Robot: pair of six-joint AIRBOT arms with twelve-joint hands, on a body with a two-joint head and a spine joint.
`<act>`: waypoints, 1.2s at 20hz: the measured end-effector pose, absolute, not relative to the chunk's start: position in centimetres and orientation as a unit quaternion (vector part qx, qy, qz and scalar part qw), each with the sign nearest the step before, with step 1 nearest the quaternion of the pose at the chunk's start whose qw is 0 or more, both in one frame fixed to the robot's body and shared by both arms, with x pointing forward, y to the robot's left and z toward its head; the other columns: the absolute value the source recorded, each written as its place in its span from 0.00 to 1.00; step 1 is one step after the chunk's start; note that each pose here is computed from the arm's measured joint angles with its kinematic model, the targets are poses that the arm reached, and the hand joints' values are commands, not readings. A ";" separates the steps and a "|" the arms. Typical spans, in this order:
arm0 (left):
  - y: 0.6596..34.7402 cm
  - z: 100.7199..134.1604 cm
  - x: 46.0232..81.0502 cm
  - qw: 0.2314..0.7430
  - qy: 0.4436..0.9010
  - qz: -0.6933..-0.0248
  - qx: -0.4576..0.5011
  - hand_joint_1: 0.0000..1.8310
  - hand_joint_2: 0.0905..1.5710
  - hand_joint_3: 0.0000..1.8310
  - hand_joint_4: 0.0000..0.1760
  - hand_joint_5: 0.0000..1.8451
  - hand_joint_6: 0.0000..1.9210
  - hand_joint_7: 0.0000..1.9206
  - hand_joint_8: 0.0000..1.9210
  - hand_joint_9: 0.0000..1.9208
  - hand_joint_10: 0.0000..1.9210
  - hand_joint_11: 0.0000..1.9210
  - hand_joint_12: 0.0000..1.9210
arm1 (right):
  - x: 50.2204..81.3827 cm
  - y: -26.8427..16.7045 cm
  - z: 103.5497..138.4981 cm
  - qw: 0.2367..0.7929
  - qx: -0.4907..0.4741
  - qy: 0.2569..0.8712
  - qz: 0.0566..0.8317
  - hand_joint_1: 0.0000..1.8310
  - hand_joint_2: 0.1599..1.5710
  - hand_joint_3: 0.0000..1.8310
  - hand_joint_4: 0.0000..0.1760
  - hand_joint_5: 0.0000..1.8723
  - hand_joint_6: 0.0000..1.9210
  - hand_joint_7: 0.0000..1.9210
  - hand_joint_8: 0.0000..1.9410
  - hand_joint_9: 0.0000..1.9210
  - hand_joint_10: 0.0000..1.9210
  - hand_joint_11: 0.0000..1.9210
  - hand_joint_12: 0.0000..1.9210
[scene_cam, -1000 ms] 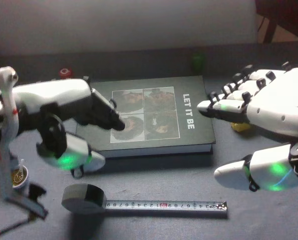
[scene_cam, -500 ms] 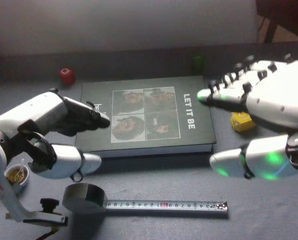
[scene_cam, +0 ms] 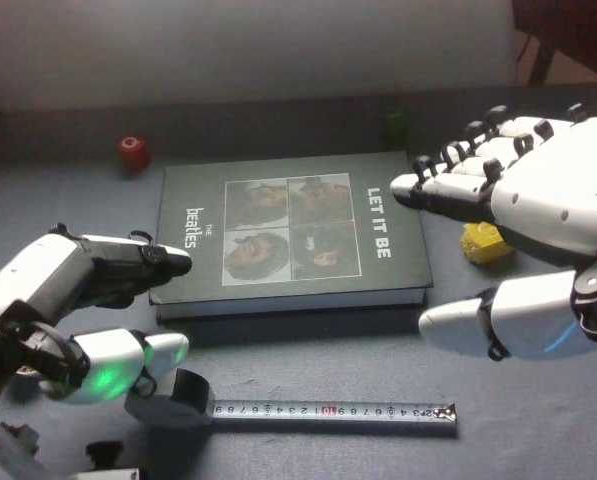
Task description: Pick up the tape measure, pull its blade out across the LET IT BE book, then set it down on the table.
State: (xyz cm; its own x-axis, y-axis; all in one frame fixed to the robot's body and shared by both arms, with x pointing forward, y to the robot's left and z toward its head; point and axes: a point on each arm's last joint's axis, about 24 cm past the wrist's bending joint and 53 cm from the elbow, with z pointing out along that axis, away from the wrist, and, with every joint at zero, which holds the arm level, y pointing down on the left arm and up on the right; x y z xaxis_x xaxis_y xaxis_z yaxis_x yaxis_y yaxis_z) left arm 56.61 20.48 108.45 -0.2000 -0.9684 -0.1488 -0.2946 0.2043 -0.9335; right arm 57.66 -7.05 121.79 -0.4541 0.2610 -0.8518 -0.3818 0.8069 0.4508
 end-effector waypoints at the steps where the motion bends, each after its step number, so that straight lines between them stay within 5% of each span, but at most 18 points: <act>1: 20.4 108.6 56.6 0.415 0.655 -0.417 -0.474 0.72 0.63 0.00 0.00 0.38 0.00 0.34 0.00 0.29 0.00 0.16 0.33 | 57.7 -7.1 121.5 0.514 -0.032 0.799 0.312 0.07 0.69 0.00 0.15 0.05 0.00 0.09 0.00 0.05 0.00 0.00 0.22; 10: 20.4 107.8 55.6 0.437 0.684 -0.433 -0.391 0.72 0.63 0.00 0.00 0.38 0.00 0.33 0.00 0.29 0.00 0.17 0.33 | 57.3 -6.9 120.3 0.493 -0.055 0.813 0.304 0.07 0.70 0.00 0.14 0.05 0.00 0.09 0.00 0.05 0.00 0.00 0.22; 24: 20.6 106.2 54.3 0.429 0.691 -0.436 -0.386 0.72 0.65 0.00 0.00 0.38 0.00 0.32 0.00 0.28 0.00 0.15 0.32 | 57.2 -5.4 120.3 0.475 -0.118 0.805 0.334 0.07 0.69 0.00 0.15 0.04 0.00 0.08 0.00 0.04 0.00 0.00 0.19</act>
